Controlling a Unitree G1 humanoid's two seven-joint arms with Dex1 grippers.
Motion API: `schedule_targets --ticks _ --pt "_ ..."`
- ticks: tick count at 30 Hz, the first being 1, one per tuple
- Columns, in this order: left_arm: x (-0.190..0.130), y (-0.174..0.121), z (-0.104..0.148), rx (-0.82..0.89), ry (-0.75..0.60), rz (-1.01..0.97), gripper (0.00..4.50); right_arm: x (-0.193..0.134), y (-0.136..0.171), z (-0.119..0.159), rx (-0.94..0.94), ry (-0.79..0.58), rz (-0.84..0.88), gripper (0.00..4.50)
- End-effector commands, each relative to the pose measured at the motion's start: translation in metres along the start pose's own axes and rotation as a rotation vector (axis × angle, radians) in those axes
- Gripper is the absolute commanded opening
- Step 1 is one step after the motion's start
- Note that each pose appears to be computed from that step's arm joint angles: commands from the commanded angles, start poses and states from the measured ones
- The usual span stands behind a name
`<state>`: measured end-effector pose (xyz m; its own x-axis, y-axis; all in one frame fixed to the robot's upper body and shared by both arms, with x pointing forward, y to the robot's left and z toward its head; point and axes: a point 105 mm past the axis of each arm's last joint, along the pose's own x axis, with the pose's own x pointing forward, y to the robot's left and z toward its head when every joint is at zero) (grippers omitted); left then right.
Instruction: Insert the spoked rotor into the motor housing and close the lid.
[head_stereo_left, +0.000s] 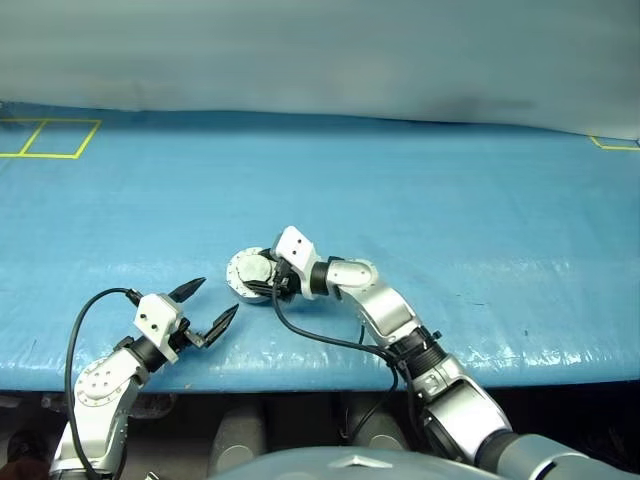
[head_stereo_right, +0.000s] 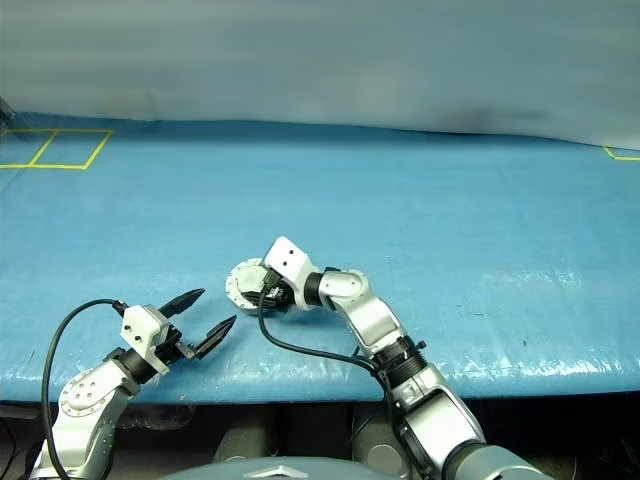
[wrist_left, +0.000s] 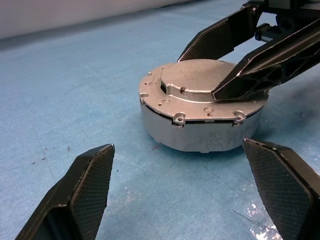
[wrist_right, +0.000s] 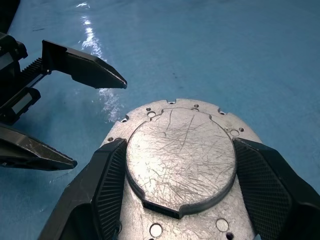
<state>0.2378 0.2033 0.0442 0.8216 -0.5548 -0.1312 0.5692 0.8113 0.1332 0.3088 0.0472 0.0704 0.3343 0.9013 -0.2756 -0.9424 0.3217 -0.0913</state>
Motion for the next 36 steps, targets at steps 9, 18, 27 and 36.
schedule_targets --ticks 9,18,27,36 --pt "0.004 0.001 0.018 -0.026 -0.079 0.019 4.50 0.001 -0.001 -0.042 0.020 0.179 -0.025 3.02" --pt "0.016 0.004 0.031 -0.131 -0.123 -0.013 3.55 0.000 -0.001 -0.046 0.026 0.184 -0.049 3.02" --pt "0.030 0.004 0.025 -0.072 -0.063 -0.045 0.48 -0.003 -0.004 -0.049 0.032 0.188 -0.082 3.02" --pt "0.045 0.006 0.010 -0.058 0.039 -0.030 0.04 -0.007 -0.007 -0.049 0.046 0.179 -0.108 3.02"
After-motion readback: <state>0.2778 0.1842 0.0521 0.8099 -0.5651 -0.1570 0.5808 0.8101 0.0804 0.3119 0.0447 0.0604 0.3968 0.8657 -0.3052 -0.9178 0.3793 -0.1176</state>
